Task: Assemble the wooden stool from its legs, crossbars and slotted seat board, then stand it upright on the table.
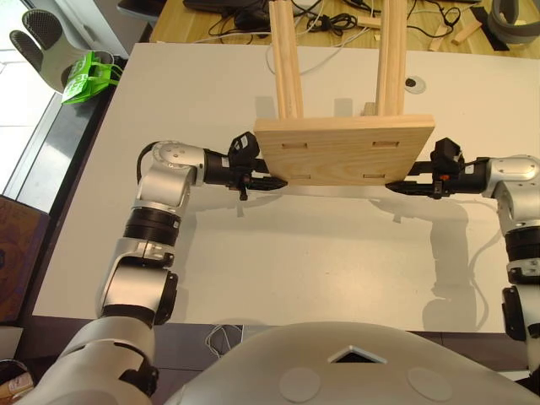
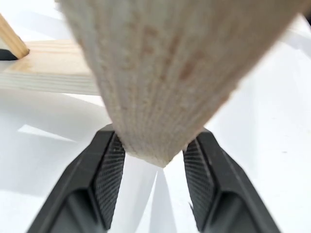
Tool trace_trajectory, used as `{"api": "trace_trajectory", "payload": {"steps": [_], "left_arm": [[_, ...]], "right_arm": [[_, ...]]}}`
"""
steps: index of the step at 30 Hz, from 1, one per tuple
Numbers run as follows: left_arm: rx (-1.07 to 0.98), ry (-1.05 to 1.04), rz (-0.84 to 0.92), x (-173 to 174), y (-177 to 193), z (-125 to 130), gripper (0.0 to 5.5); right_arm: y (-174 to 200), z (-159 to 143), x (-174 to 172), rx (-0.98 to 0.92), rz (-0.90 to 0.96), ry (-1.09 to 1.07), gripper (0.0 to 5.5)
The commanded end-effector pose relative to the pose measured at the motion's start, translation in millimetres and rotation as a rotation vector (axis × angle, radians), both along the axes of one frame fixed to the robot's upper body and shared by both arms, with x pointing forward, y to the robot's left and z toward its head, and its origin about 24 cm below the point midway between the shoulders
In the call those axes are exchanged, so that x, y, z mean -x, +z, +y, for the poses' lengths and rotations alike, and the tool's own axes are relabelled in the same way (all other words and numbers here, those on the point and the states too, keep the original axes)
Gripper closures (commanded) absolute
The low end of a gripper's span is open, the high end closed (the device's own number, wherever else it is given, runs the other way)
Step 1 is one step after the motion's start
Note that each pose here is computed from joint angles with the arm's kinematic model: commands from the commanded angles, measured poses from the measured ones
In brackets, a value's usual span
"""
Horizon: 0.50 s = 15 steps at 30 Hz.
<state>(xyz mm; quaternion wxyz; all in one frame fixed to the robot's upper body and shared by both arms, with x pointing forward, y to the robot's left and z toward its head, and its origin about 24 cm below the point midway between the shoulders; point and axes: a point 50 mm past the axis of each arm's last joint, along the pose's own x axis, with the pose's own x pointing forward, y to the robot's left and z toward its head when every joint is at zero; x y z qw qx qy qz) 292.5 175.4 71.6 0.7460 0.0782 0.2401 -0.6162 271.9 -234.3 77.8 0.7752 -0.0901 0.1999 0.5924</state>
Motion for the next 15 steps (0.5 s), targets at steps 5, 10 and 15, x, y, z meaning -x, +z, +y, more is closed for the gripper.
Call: {"api": "trace_trajectory", "payload": {"steps": [5,10,15], "left_arm": [[0.205,-0.19,0.164,23,69,-19,3.89],[0.276,-0.196,0.207,24,101,-16,3.89],[0.333,-0.225,0.284,25,131,-17,3.89]], "right_arm": [[61,23,12,-0.187,0.026,0.087,3.88],[85,26,13,-0.274,0.046,0.079,3.88],[98,31,19,-0.343,0.078,0.088,3.88]]}}
